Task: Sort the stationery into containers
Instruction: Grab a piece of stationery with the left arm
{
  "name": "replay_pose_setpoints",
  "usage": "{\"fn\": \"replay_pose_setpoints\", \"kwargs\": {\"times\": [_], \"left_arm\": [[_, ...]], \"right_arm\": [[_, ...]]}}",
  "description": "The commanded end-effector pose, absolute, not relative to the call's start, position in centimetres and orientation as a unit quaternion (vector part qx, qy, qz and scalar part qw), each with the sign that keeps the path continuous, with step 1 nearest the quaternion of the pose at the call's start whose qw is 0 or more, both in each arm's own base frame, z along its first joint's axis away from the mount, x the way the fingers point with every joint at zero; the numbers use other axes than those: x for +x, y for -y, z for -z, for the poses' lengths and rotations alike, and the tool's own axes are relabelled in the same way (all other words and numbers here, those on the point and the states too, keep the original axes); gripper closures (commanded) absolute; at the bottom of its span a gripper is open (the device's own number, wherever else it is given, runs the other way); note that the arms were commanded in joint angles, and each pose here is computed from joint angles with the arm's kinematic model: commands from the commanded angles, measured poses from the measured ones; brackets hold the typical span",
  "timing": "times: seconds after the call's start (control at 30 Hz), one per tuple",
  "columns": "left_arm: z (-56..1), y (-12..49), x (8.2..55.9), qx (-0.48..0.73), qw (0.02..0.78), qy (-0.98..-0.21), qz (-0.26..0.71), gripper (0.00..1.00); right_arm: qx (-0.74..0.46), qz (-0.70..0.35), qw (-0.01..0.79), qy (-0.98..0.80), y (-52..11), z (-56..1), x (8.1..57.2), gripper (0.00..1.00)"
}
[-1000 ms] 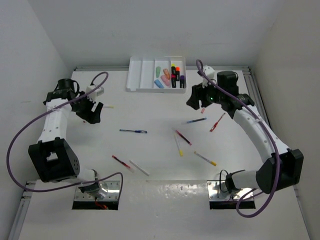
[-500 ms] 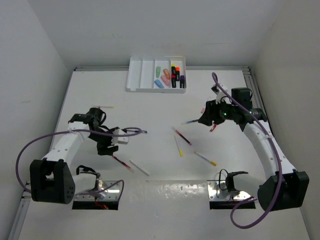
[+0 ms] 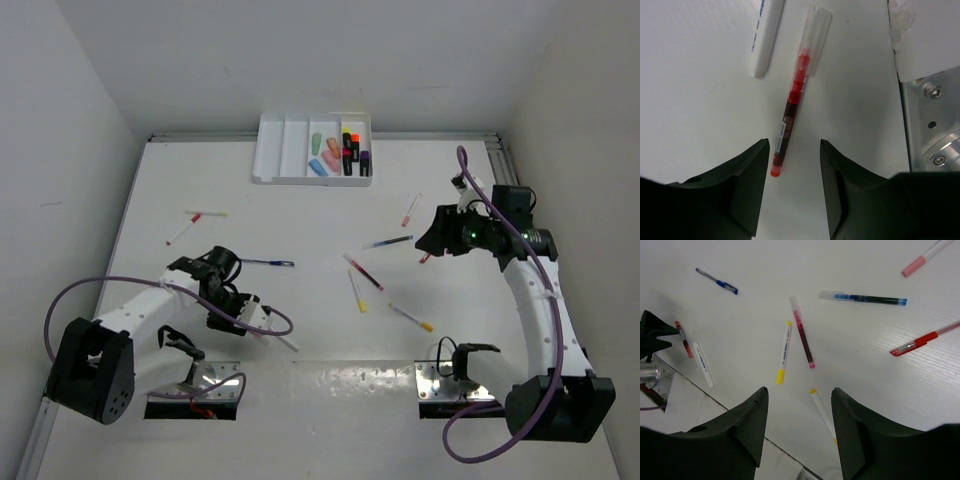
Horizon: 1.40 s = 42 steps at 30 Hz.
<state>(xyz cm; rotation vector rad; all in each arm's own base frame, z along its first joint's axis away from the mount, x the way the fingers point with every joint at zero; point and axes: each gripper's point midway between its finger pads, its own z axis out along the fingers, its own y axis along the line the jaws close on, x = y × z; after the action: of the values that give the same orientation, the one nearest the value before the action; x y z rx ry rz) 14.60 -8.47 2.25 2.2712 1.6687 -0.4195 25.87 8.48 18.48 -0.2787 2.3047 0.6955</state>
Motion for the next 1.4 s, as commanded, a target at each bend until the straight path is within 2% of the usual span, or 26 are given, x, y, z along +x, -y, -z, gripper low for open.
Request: {"fn": "replay_pose_setpoints", "kwargs": {"times": [0.0,0.27,0.6,0.73,0.9,0.97,1.0,1.03,1.1,1.13,1.17,1.2,1.23,1.3,1.37], "left_arm": [[-1.7,8.5,15.6,0.818,0.151,-0.541,0.121,0.5],[0.3,8.5,15.6,0.831,0.122,-0.529,0.121,0.57],[0.3,9.0,14.3,0.838,0.114,-0.518,0.128,0.71],[-2.3,11.5,15.0,0.811,0.17,-0.542,0.14,0.96],[-7.4,15.1,16.3,0.788,0.229,-0.544,0.176,1.0],[-10.7,17.2,18.2,0.767,0.268,-0.552,0.188,1.0],[-13.9,18.7,20.5,0.75,0.311,-0.555,0.181,1.0],[-15.3,19.4,21.6,0.695,0.322,-0.613,0.196,1.0],[-17.4,20.4,27.5,0.611,0.374,-0.675,0.179,1.0],[-20.5,21.1,30.3,0.534,0.406,-0.717,0.19,1.0],[-20.1,21.0,33.8,0.487,0.411,-0.747,0.188,1.0],[-23.4,21.4,36.6,0.435,0.44,-0.76,0.199,1.0],[-22.6,21.0,40.0,0.395,0.441,-0.78,0.203,1.0],[-24.0,20.9,43.9,0.301,0.453,-0.808,0.227,1.0],[-25.8,19.9,50.0,0.218,0.487,-0.818,0.216,1.0]], "right_arm": [[-0.108,-0.274,0.368,-0.882,-8.2,-19.5,25.0,0.47],[-0.102,-0.277,0.368,-0.882,-7.8,-18.9,24.1,0.47],[-0.083,-0.289,0.363,-0.882,-7.8,-16.9,25.8,0.48],[-0.057,-0.27,0.363,-0.89,-6.9,-15.4,26.9,0.48],[-0.04,-0.274,0.354,-0.893,-6.7,-14.3,28.0,0.48],[-0.036,-0.276,0.351,-0.894,-6.8,-14.1,28.2,0.48],[-0.032,-0.277,0.347,-0.895,-6.7,-13.9,28.2,0.48],[-0.028,-0.278,0.345,-0.896,-6.7,-13.8,28.2,0.49],[-0.023,-0.279,0.344,-0.896,-6.5,-13.6,28.3,0.49],[-0.022,-0.28,0.344,-0.896,-6.5,-13.5,28.2,0.49],[-0.021,-0.28,0.345,-0.896,-6.4,-13.5,28.2,0.49],[-0.023,-0.279,0.348,-0.895,-6.4,-13.5,28.2,0.49],[-0.023,-0.277,0.349,-0.895,-6.3,-13.4,28.2,0.49],[-0.021,-0.277,0.349,-0.895,-6.2,-13.3,28.1,0.49],[-0.016,-0.279,0.35,-0.894,-6.0,-13.3,28.2,0.49]]}}
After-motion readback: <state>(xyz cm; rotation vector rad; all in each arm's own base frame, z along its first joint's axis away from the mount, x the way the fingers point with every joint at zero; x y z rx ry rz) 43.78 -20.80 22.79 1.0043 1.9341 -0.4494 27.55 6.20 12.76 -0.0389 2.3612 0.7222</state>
